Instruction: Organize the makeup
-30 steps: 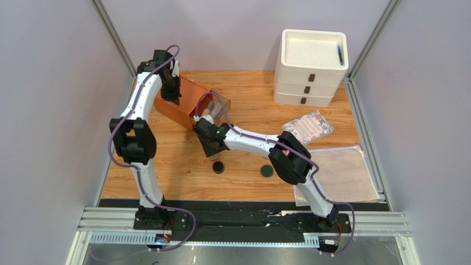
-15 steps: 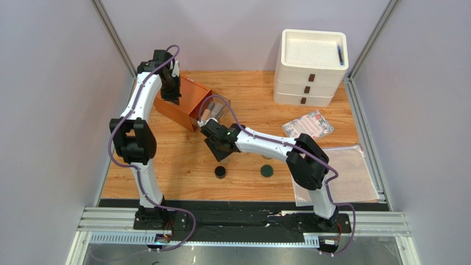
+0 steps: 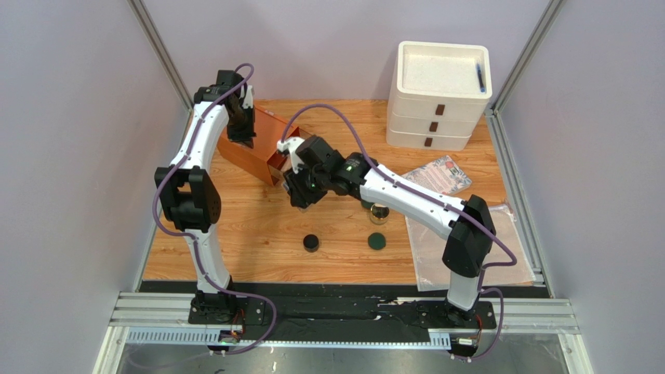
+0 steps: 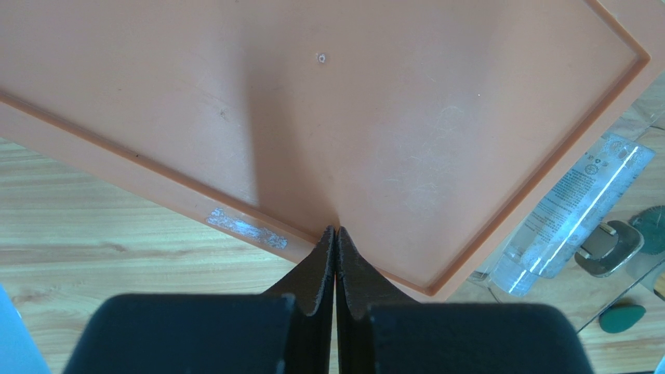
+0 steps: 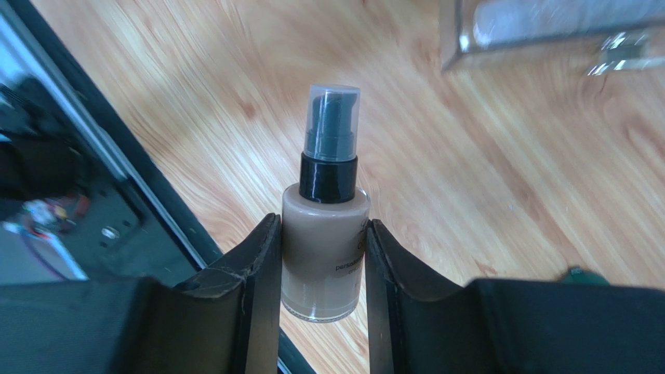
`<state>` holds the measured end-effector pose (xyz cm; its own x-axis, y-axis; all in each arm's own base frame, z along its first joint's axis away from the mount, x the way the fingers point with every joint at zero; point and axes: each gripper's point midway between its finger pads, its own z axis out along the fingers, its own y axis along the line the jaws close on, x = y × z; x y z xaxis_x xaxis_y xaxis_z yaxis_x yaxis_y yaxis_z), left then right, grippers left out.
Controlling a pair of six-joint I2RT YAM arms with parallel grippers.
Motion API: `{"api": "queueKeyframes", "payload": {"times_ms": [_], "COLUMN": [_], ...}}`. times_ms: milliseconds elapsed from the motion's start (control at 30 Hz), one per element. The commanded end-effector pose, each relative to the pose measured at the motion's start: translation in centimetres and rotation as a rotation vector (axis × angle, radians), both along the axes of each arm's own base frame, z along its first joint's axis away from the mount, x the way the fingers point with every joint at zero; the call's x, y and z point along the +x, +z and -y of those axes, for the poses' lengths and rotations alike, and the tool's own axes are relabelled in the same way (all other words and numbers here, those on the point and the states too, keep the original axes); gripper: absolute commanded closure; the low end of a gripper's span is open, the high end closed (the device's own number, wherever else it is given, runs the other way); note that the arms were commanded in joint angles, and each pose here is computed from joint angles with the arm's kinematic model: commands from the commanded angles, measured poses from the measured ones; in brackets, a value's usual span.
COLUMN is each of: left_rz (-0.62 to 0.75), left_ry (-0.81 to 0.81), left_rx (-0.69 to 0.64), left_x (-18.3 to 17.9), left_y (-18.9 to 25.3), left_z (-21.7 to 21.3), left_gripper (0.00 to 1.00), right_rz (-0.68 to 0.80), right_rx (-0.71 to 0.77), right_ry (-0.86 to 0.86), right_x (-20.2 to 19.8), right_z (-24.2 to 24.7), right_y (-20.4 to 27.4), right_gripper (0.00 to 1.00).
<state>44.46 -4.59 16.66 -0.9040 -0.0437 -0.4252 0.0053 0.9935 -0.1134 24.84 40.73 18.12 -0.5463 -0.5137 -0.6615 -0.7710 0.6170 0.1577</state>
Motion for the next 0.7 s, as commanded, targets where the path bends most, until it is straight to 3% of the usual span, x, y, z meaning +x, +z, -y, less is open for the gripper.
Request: {"api": "queueKeyframes", "payload": {"times_ms": [0,267,400,667], "left_rz": [-0.066,-0.058,-0.062,-0.058], "left_ry": [-0.008,-0.015,-0.012,-0.017], "left_rx": [0.023,0.04,0.059,0.068], "left_x": [-0.7,-0.5,-0.6,-0.5], "left_y": [-1.3,-1.0,-1.0,-0.9], "left_z": [-0.5,-0.8,-1.2,-1.3], "left_gripper": [1.0,1.0,1.0,1.0], "right_rz": [-0.048,-0.24,-0.298,-0.348], "right_rx": [0.319,0.589,0.617,0.586], "right_ry": [-0.085,-0.375,-0.507,-0.666], "right_x": [4.8,12.7,15.9,18.0], "right_z": [-2.3,-3.1,-2.9,-3.3], "right_y": [7.6,9.5,8.1,5.3], "right_gripper": [1.0,1.0,1.0,0.97]}}
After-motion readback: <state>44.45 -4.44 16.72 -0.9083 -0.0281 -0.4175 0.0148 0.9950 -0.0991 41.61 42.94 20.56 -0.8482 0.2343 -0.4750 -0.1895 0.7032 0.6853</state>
